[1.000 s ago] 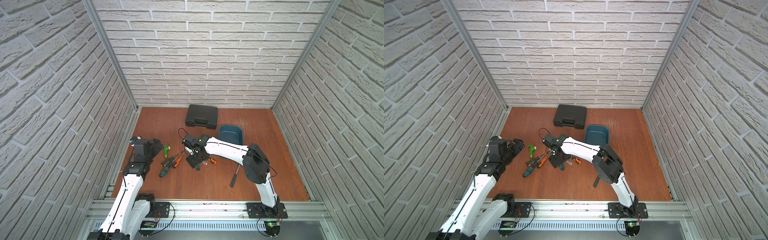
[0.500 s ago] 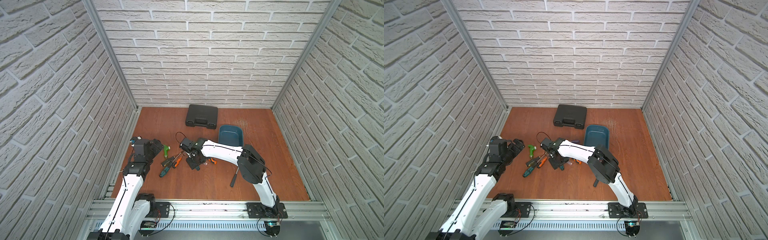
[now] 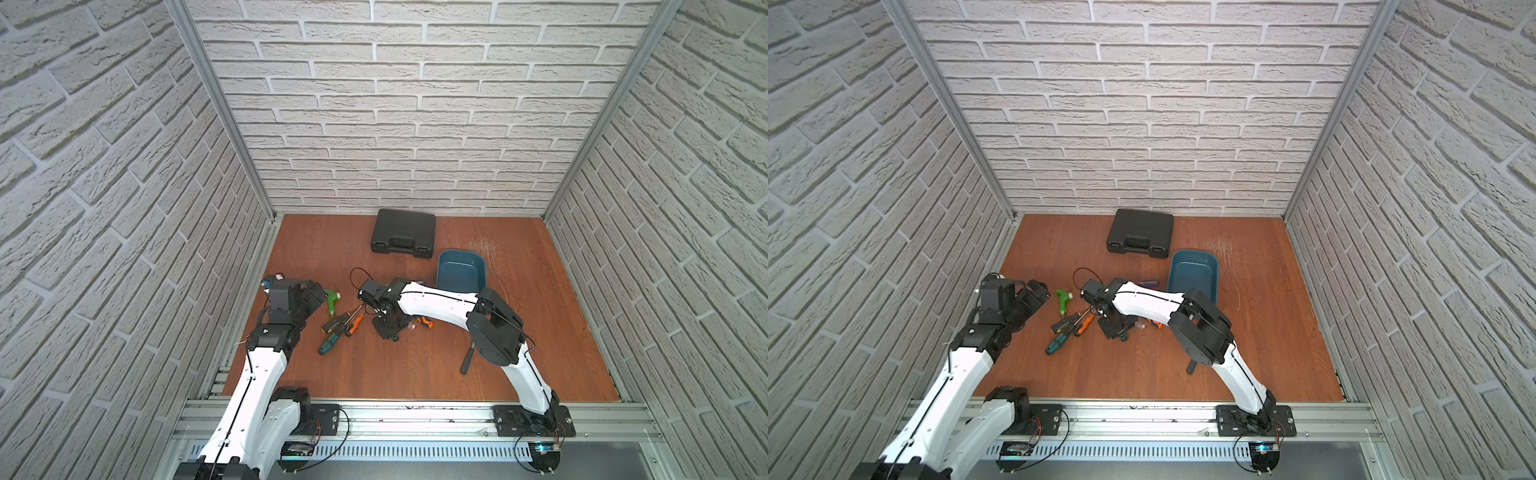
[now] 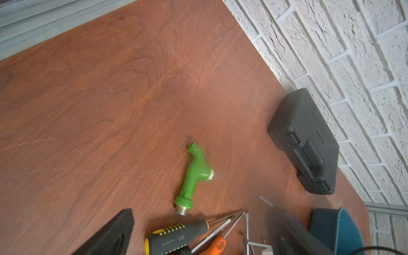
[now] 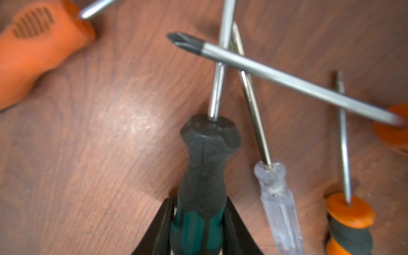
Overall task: Put the screwdriver on the desktop into the storage box
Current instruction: Pick up the screwdriver from the center of the board, then place the screwdriver in the storage box.
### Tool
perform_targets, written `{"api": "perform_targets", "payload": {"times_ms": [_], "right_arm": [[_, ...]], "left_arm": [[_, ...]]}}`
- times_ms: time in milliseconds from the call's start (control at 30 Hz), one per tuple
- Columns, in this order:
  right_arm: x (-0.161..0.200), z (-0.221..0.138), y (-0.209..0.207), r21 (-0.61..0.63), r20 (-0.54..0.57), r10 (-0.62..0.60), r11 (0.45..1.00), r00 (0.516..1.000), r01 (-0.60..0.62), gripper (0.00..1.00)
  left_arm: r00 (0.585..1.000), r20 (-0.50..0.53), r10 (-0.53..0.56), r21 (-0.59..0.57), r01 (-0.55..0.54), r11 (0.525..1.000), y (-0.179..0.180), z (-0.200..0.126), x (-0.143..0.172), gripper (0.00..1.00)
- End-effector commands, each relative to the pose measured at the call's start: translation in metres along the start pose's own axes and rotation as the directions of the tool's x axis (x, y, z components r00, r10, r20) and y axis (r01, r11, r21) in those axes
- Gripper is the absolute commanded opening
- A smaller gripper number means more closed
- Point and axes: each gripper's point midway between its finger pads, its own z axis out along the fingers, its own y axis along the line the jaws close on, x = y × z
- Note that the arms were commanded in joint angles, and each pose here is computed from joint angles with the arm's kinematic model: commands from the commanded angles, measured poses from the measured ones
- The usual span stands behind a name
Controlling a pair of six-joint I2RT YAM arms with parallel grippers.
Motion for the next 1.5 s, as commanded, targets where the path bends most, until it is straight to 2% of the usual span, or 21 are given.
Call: {"api": "perform_targets", "payload": {"times_ms": [0, 167, 367, 733, 933, 1067, 1200, 1300, 1400, 1467], "right_arm": [[-0.011, -0.009, 0.033, -0.157, 0.036, -0.061, 0.985, 0.997, 0.066, 0.06], [-0.018, -0.022, 0.057, -0.296, 0.05, -0.06, 0.952, 0.997, 0.072, 0.03], [-0.028, -0.037, 0.063, -0.374, 0.087, 0.012, 0.927, 0.996, 0.022, 0.03], [-0.019, -0.05, 0.014, -0.218, 0.081, 0.193, 0.961, 0.978, -0.172, 0.03], [-0.029, -0.061, 0.02, -0.271, 0.147, 0.201, 0.95, 0.969, -0.156, 0.03], [-0.04, -0.082, 0.028, -0.333, 0.228, 0.197, 0.936, 0.953, -0.114, 0.03], [-0.053, -0.13, 0.02, -0.347, 0.381, 0.219, 0.934, 0.898, -0.081, 0.03], [-0.056, -0.16, -0.009, -0.303, 0.47, 0.284, 0.941, 0.835, -0.15, 0.03], [-0.043, -0.171, -0.065, -0.214, 0.503, 0.418, 0.908, 0.757, -0.36, 0.03], [-0.019, -0.165, -0.113, -0.111, 0.491, 0.524, 0.83, 0.696, -0.546, 0.02]], "left_arm": [[0.999, 0.017, 0.029, 0.006, -0.029, 1.0, -0.006, -0.003, -0.007, 0.98], [0.999, 0.031, 0.032, 0.002, -0.032, 0.999, -0.009, -0.005, -0.013, 0.98], [0.998, 0.048, 0.035, 0.001, -0.035, 0.999, -0.011, -0.009, -0.018, 0.98], [0.999, 0.033, 0.039, -0.042, -0.037, 0.998, -0.003, -0.008, -0.016, 0.98], [0.999, 0.015, 0.052, -0.039, -0.051, 0.998, -0.001, -0.002, -0.01, 0.98], [0.997, -0.013, 0.082, -0.051, -0.082, 0.995, 0.0, -0.001, -0.007, 0.98], [0.993, -0.012, 0.114, -0.003, -0.114, 0.994, -0.009, -0.006, -0.007, 0.98], [0.99, -0.014, 0.14, 0.008, -0.14, 0.99, -0.007, -0.013, -0.003, 0.98], [0.987, -0.032, 0.159, -0.01, -0.16, 0.987, 0.001, -0.018, 0.003, 0.98], [0.986, -0.038, 0.165, -0.036, -0.166, 0.985, 0.007, -0.023, 0.005, 0.98]]}}
